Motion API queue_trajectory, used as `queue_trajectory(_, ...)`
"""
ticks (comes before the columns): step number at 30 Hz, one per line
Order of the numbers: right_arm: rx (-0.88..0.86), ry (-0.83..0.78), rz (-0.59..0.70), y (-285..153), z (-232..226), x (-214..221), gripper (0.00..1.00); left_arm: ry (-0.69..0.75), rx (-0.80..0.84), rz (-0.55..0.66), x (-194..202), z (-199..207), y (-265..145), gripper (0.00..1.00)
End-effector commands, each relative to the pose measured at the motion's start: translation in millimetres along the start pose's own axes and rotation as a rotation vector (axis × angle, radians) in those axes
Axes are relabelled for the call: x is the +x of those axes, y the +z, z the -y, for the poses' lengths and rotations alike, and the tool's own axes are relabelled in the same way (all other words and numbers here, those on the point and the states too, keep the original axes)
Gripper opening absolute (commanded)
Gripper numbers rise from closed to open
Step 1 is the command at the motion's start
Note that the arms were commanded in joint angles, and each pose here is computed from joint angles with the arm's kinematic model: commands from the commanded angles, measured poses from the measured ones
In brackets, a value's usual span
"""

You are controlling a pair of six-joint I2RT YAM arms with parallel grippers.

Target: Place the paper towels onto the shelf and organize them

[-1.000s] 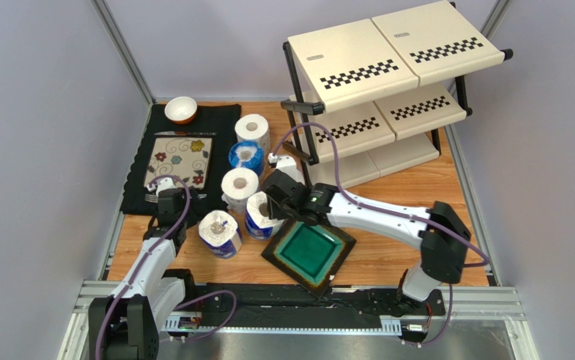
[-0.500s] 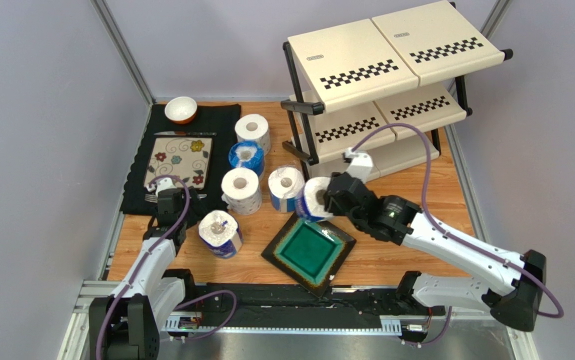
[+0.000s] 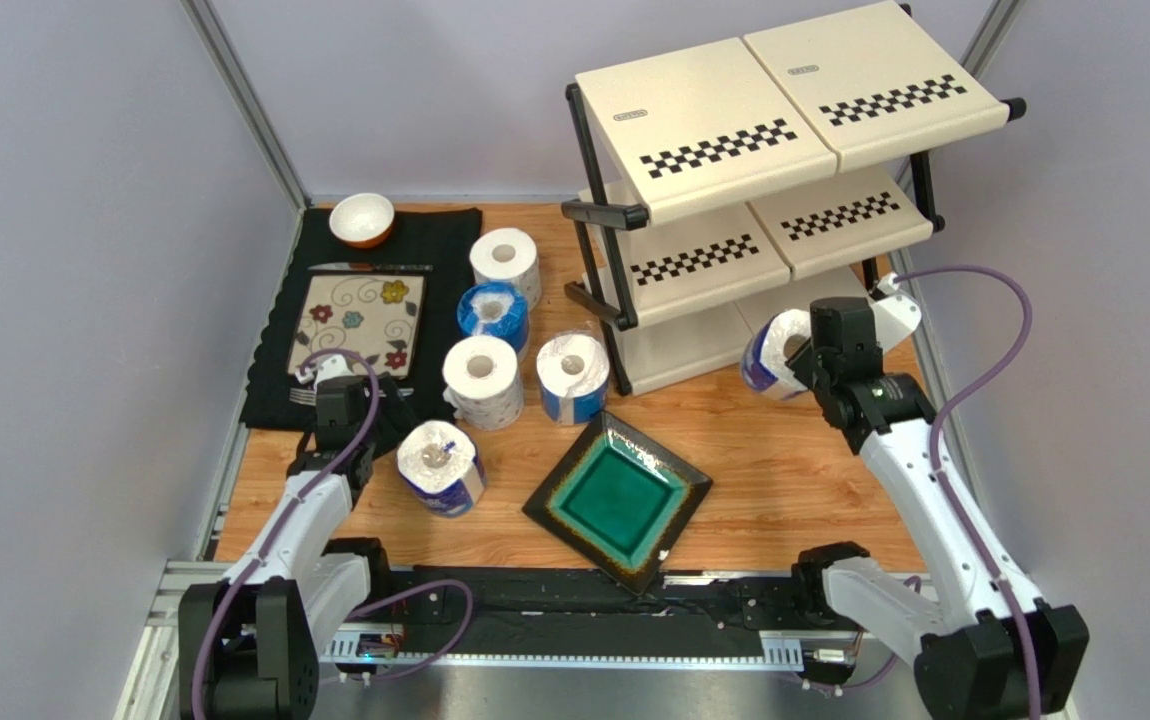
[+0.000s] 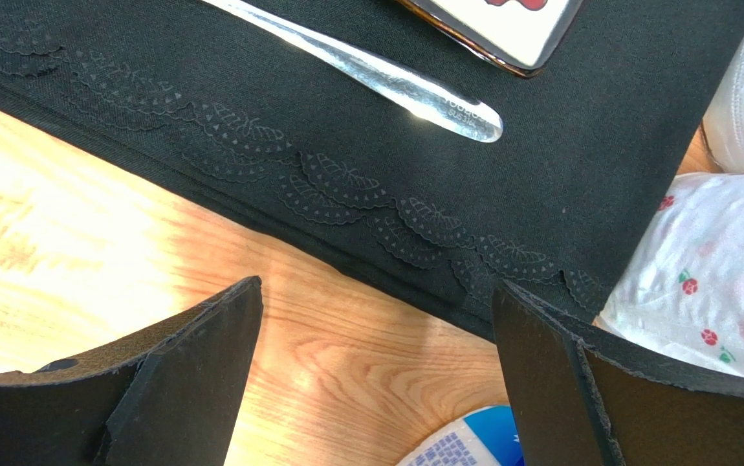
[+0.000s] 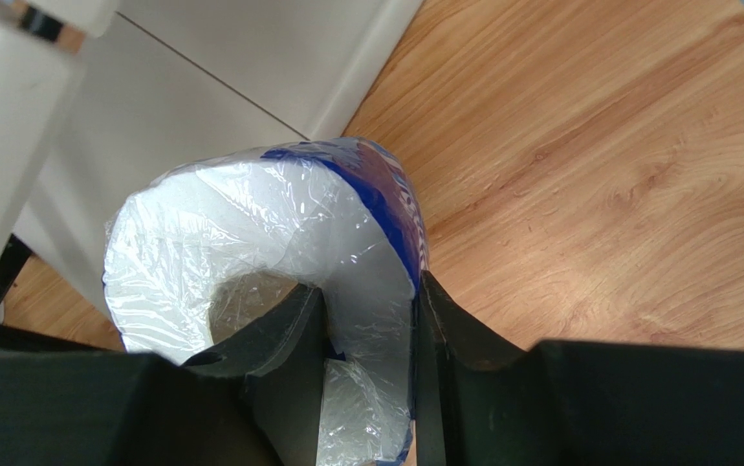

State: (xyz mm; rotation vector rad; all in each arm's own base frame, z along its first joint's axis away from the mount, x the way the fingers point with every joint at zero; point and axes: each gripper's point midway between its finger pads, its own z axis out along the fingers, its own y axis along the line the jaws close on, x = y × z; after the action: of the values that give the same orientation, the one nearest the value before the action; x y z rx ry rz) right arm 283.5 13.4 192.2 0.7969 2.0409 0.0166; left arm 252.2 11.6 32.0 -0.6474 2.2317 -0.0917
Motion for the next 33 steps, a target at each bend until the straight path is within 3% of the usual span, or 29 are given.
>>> queue_trajectory(1, -0.06, 0.072, 0.058, 15, -16, -35, 0.24, -0.038, 0.028, 0.012, -5, 6, 2, 0.96)
queue_trajectory(7, -0.014, 0.15, 0.066, 51, 3, -57, 0.24, -0.067, 0.056, -0.002, -3, 9, 3, 0.95)
queue_trajectory(16, 0.047, 0.125, 0.097, 90, 7, -84, 0.26, -0.084, 0.065, -0.02, 4, 8, 6, 0.94)
queue_trajectory(33, -0.046, 0.109, 0.144, 144, -20, -108, 0.27, -0.074, 0.059, -0.006, 0, 7, 3, 0.94)
